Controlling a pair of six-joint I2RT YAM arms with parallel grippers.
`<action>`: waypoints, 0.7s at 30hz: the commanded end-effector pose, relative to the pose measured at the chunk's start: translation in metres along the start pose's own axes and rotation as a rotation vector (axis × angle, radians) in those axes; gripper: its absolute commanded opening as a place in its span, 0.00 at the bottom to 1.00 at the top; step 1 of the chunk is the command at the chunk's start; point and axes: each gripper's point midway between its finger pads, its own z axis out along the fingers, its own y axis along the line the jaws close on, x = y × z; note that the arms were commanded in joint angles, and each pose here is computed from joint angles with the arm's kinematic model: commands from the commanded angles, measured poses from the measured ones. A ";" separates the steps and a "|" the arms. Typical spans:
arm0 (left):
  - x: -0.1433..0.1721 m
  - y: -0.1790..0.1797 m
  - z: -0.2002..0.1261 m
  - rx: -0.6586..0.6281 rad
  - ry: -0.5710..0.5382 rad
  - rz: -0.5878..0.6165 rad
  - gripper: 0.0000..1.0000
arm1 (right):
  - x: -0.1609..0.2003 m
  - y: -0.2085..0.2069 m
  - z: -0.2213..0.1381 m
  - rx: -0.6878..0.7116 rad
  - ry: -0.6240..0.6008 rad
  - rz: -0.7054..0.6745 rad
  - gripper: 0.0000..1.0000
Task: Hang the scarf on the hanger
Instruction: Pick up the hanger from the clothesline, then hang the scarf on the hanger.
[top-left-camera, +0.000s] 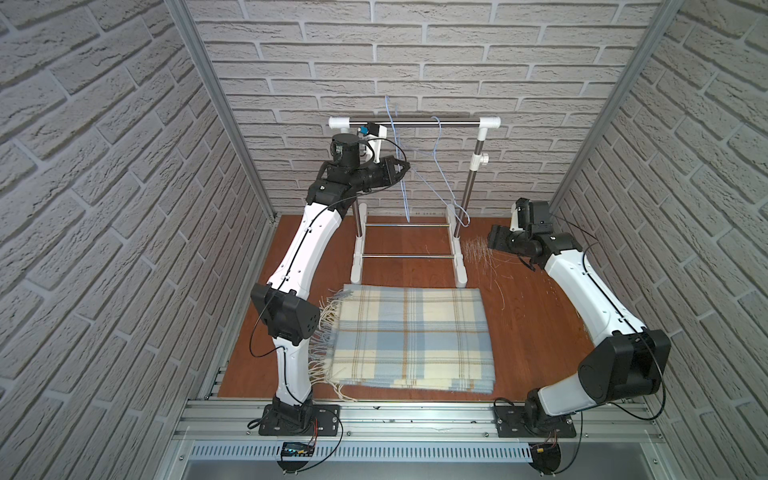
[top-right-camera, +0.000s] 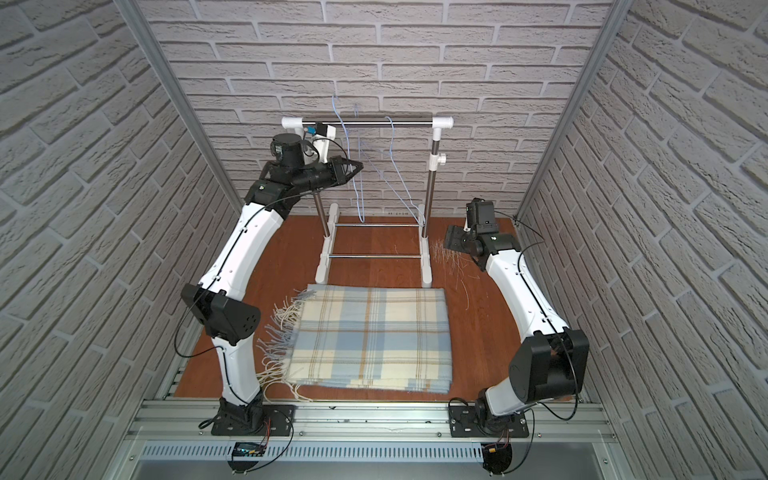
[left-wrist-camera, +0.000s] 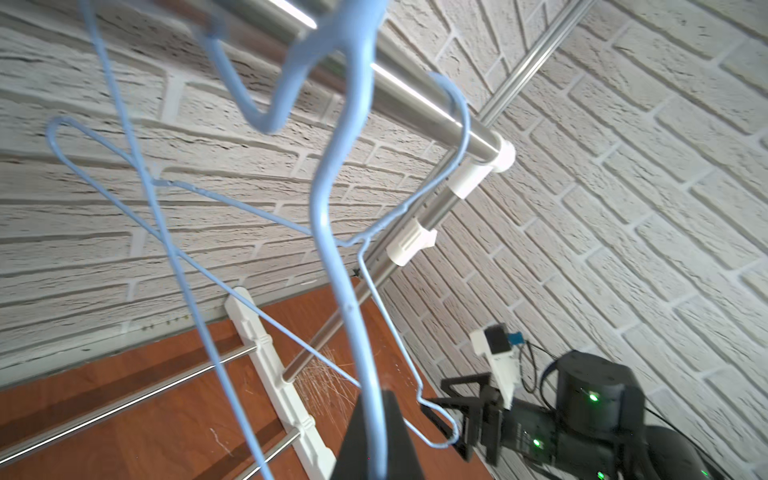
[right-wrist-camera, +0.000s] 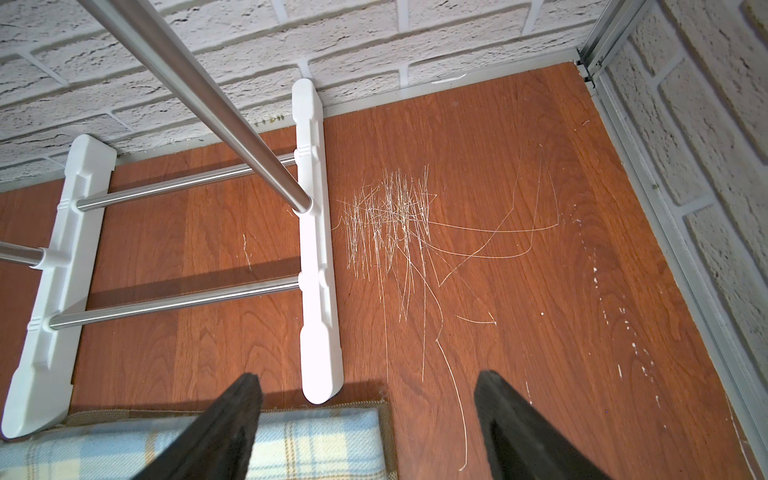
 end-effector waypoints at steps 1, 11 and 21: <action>-0.017 -0.058 -0.030 0.197 -0.042 0.115 0.00 | -0.010 0.001 -0.020 0.000 -0.056 -0.005 0.86; 0.033 -0.066 -0.071 0.171 0.021 0.113 0.00 | 0.038 -0.004 -0.028 -0.030 0.056 0.011 0.86; 0.121 -0.057 -0.090 0.097 0.095 0.019 0.00 | 0.122 -0.003 -0.015 -0.080 0.302 0.072 0.86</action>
